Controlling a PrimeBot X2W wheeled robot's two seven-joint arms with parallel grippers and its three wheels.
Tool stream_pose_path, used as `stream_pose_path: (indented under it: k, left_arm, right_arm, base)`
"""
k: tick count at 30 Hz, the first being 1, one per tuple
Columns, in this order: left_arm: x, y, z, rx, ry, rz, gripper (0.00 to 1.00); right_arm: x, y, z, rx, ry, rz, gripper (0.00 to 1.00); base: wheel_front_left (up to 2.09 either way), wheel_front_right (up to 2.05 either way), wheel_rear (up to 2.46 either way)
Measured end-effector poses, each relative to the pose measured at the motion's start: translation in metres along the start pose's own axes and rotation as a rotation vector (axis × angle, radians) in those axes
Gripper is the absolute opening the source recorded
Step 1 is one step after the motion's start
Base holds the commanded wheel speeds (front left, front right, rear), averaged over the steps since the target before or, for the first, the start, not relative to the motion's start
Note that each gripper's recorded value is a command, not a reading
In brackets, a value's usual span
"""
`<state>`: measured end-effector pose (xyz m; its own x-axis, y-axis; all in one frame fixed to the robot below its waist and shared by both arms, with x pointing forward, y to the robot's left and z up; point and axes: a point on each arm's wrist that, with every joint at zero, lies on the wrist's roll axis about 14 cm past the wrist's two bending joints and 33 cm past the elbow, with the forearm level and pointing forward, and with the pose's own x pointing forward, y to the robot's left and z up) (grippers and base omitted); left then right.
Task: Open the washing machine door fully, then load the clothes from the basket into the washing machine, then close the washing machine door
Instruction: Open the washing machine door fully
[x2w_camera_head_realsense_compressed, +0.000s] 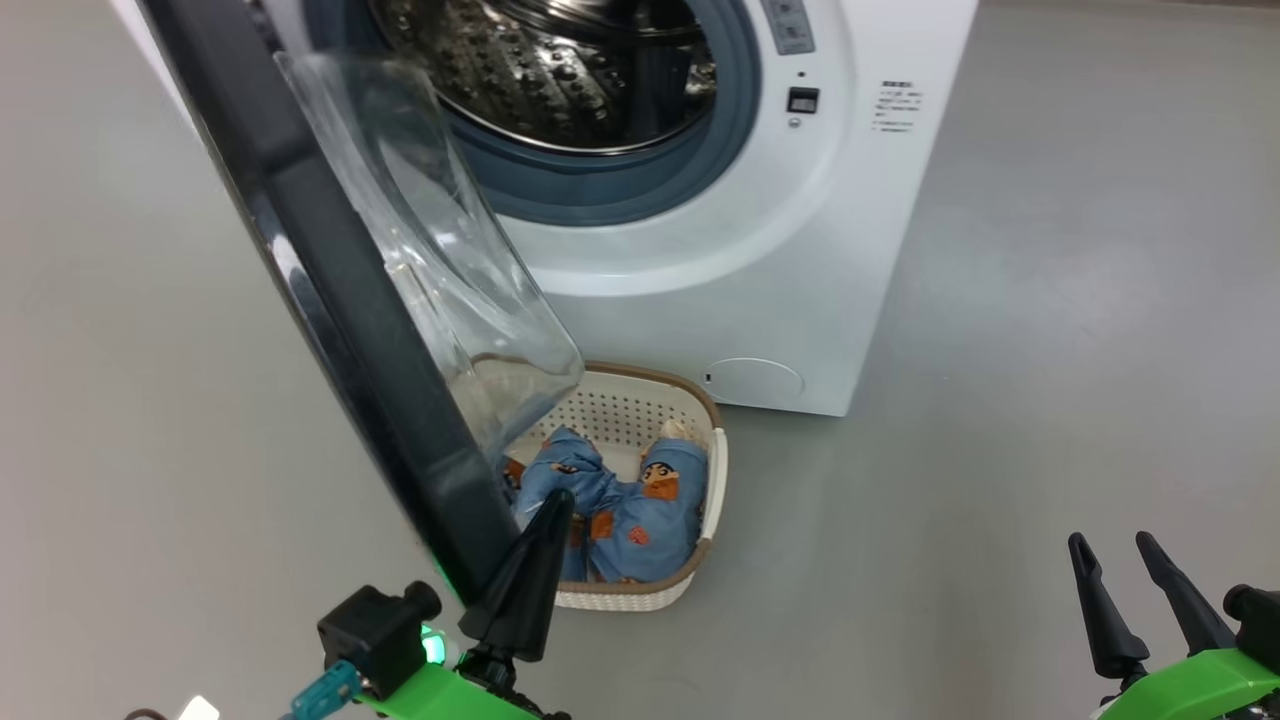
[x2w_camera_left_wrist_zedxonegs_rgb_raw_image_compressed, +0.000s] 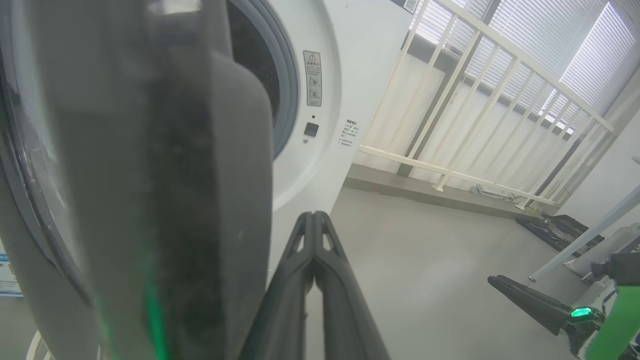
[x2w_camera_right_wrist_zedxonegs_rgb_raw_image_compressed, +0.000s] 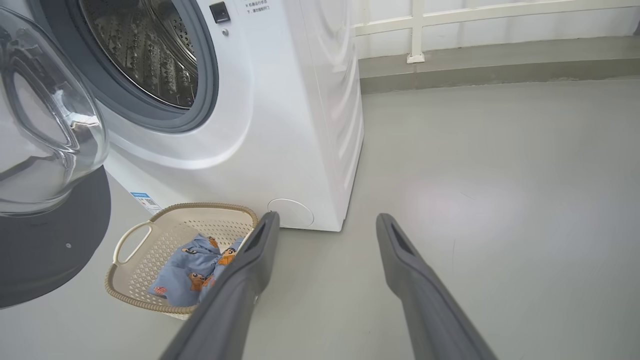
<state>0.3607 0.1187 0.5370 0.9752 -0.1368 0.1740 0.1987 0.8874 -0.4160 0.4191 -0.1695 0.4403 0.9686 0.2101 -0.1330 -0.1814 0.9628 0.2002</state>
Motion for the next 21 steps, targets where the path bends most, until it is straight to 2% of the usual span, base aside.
stream_pose_path:
  k: [21]
  left_arm:
    - [-0.039, 0.055, 0.028, 0.139, -0.057, 0.236, 0.00]
  right_arm:
    - [0.032, 0.043, -0.008, -0.017, 0.027, 0.136, 1.00]
  base:
    - [0.00, 0.00, 0.00]
